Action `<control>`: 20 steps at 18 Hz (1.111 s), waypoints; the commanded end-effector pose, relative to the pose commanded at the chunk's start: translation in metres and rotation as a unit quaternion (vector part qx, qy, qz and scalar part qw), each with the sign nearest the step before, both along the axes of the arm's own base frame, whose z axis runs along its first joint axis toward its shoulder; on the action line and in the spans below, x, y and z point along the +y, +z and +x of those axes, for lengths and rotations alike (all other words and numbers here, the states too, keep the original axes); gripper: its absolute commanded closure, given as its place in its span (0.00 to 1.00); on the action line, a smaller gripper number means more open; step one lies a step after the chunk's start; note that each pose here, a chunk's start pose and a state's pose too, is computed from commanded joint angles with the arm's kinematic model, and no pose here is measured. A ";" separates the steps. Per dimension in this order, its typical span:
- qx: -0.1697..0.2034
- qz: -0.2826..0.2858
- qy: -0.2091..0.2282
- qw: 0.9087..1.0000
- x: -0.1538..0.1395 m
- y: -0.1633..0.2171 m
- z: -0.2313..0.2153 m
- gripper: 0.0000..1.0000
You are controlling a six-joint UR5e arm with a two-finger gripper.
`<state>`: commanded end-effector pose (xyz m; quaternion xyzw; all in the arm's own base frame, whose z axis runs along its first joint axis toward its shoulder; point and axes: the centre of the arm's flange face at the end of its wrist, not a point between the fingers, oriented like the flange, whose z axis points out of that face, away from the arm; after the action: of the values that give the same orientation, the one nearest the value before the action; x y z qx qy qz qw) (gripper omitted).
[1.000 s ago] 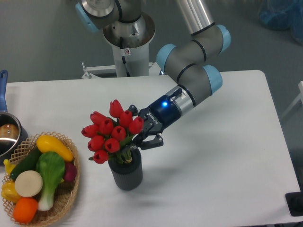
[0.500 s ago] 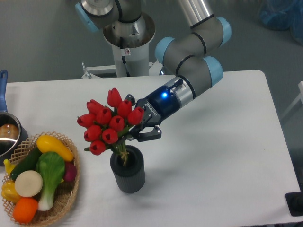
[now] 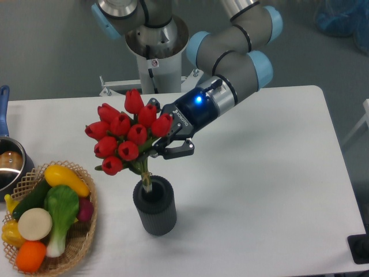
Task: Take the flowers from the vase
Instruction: 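Lift the tulip bunch straight up out of the grey vase, then carry the held tulips up and away from the vase, then hold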
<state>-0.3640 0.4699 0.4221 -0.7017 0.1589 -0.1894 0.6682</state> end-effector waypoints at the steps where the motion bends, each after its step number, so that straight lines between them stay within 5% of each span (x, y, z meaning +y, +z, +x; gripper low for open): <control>1: 0.001 0.000 0.001 1.000 0.000 0.005 -0.002 0.62; 12: -0.028 -0.013 0.046 0.998 -0.026 0.076 -0.052 0.62; 20: -0.030 -0.043 0.138 0.989 -0.096 0.078 -0.110 0.62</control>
<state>-0.4742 0.3742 0.5006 -0.7387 0.0319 -0.1229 0.6620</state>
